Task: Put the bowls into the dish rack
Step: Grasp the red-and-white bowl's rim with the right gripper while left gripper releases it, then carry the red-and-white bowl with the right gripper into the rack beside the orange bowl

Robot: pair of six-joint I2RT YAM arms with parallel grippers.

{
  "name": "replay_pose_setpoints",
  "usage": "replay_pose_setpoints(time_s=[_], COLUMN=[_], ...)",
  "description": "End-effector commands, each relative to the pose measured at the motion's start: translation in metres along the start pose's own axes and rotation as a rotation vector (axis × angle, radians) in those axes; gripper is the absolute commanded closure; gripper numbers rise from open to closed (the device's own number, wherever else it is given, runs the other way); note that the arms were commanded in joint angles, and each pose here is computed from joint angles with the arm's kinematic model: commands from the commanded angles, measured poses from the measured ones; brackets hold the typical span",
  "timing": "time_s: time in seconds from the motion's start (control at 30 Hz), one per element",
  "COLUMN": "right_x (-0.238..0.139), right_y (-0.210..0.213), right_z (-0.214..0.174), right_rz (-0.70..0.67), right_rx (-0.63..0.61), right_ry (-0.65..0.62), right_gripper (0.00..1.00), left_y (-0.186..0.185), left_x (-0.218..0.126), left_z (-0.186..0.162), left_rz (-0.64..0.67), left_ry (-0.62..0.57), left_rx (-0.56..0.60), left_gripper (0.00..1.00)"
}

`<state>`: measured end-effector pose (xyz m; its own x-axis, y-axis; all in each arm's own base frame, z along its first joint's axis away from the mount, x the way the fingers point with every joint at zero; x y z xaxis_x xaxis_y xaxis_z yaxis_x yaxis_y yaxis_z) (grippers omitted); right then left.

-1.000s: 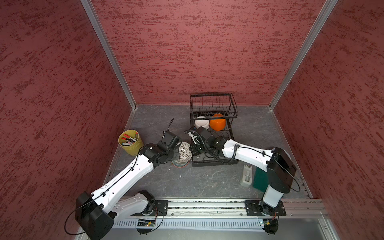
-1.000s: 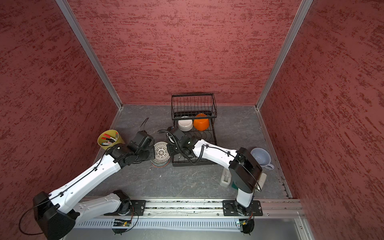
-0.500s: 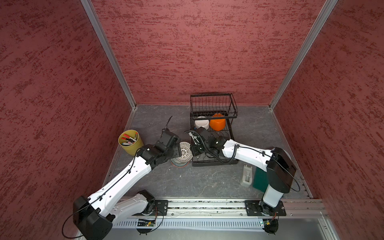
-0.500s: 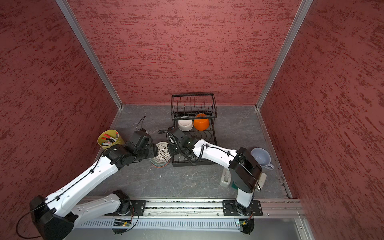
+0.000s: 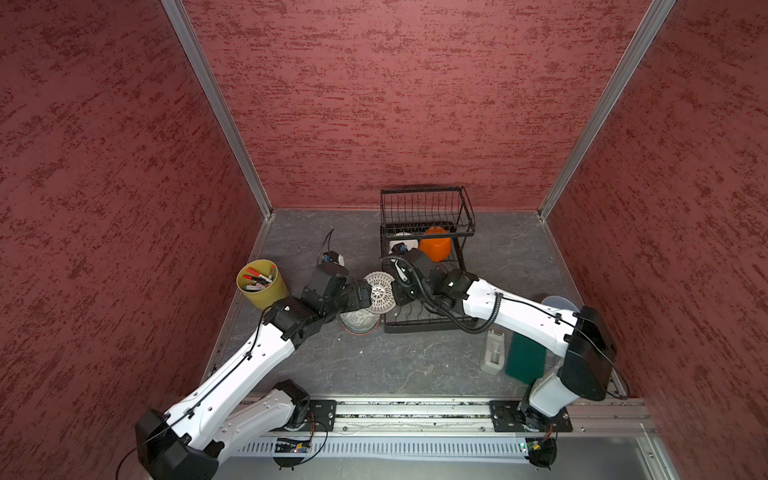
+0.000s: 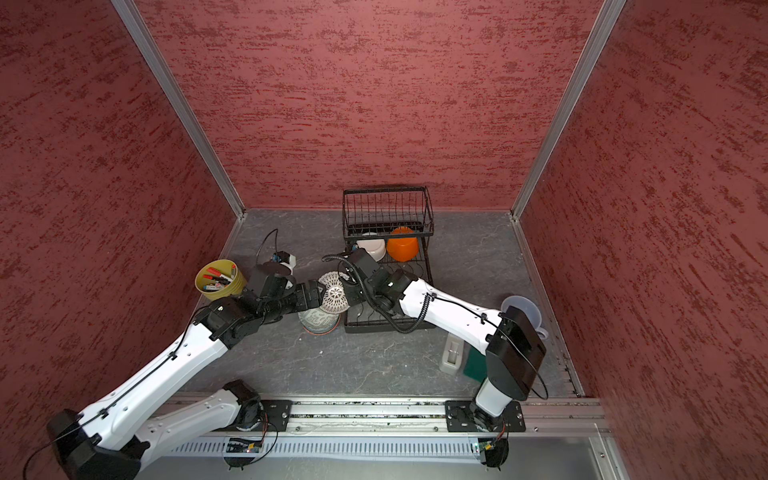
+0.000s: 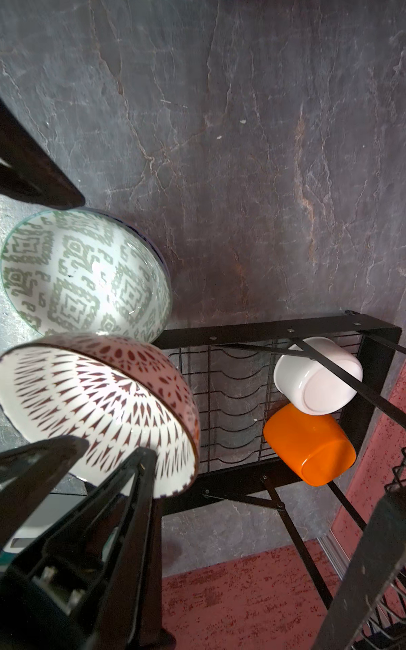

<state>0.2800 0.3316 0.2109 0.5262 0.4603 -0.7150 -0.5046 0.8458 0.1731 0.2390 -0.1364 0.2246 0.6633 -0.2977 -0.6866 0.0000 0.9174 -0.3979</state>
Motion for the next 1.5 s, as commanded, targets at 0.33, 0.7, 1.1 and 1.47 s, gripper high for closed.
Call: replay_pose_setpoints(time_s=[0.33,0.7,1.1,1.47], right_x=[-0.037,-0.034,-0.024,-0.01], right_y=[-0.079,-0.13,-0.165,-0.18], right_z=[0.0,-0.006,0.001,0.003], right_rz=[-0.513,-0.7,-0.878,-0.991], right_rx=[-0.082,-0.101,-0.156,-0.202], right_ry=[-0.075,-0.065,-0.038,-0.022], right_gripper=[1.0,1.0,1.0,1.0], left_y=[-0.017,-0.015,-0.017,-0.016], left_x=[0.001,0.0,0.002,0.005], left_z=[0.003,-0.001,-0.006,-0.007], left_rz=[-0.14,-0.159,-0.196,-0.203], left_ry=[-0.033,-0.04,-0.034,-0.033], left_rx=[0.009,0.012,0.005,0.011], left_gripper=[0.0,0.0,0.0,0.0])
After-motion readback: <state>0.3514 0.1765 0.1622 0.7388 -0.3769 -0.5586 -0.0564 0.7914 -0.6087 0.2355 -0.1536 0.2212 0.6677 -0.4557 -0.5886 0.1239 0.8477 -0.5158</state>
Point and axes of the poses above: each gripper's point midway between its finger pads, its own x axis out along the fingers, its own y axis along the line the jaws close on, z = x × y, the point moved 3 cm from there along -x, back along the fingers, and after that the axes turned 2 degrees about -x, right-handed, at the moved point
